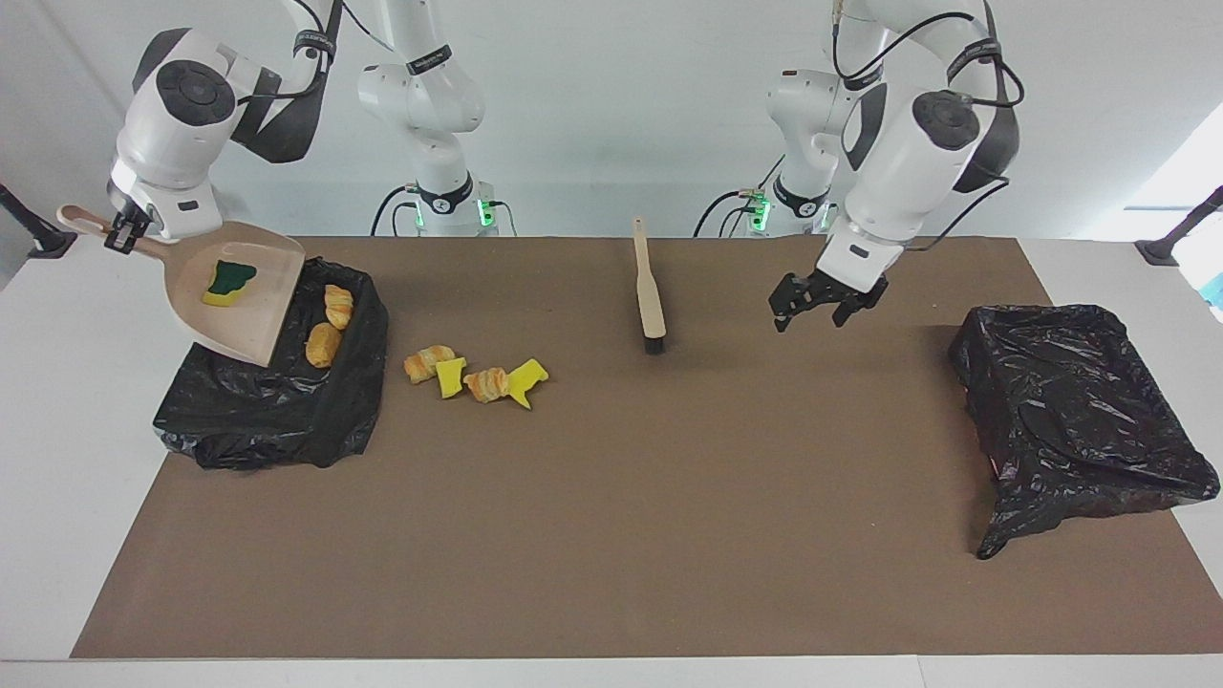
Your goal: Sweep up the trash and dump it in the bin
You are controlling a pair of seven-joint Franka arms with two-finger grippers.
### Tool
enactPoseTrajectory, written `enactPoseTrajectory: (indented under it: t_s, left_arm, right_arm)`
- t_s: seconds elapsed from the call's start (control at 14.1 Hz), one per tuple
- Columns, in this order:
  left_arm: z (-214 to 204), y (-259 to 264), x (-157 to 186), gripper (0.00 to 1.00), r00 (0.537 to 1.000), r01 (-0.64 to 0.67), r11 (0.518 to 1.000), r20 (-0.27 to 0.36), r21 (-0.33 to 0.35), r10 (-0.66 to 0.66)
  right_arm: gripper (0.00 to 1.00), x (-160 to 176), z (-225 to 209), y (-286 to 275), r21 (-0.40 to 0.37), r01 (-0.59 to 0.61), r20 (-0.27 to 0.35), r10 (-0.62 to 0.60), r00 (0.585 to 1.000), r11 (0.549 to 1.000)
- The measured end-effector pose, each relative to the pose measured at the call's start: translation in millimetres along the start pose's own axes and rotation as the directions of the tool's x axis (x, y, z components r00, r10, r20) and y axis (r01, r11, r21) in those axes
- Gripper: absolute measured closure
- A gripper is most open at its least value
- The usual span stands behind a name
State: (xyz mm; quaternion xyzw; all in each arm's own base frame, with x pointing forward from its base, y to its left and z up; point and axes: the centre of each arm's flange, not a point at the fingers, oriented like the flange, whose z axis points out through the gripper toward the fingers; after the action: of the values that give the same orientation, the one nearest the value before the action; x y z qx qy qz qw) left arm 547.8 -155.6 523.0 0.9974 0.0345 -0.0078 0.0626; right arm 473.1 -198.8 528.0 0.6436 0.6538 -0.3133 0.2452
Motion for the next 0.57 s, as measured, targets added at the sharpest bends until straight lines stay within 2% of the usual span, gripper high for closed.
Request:
enactPoseTrajectory:
  t_s: [0.14,0.28,0.57]
  left_arm:
    - [-26,-29,7,0.0,0.997,-0.076,0.997,0.019,0.019,0.076]
    - [-50,-57,11,0.0,0.99,-0.14,0.99,0.04,0.033,0.139]
    - [-91,-116,13,0.0,0.984,-0.176,0.984,0.038,0.041,0.174]
  right_arm:
    - [0.69,9,-10,3,-0.003,-0.008,0.02,0.008,1.0,1.0]
    - [0.69,20,-26,8,-0.008,0.007,0.071,-0.006,0.997,1.0]
    - [0.69,24,-33,8,-0.006,0.01,0.109,-0.009,0.994,1.0]
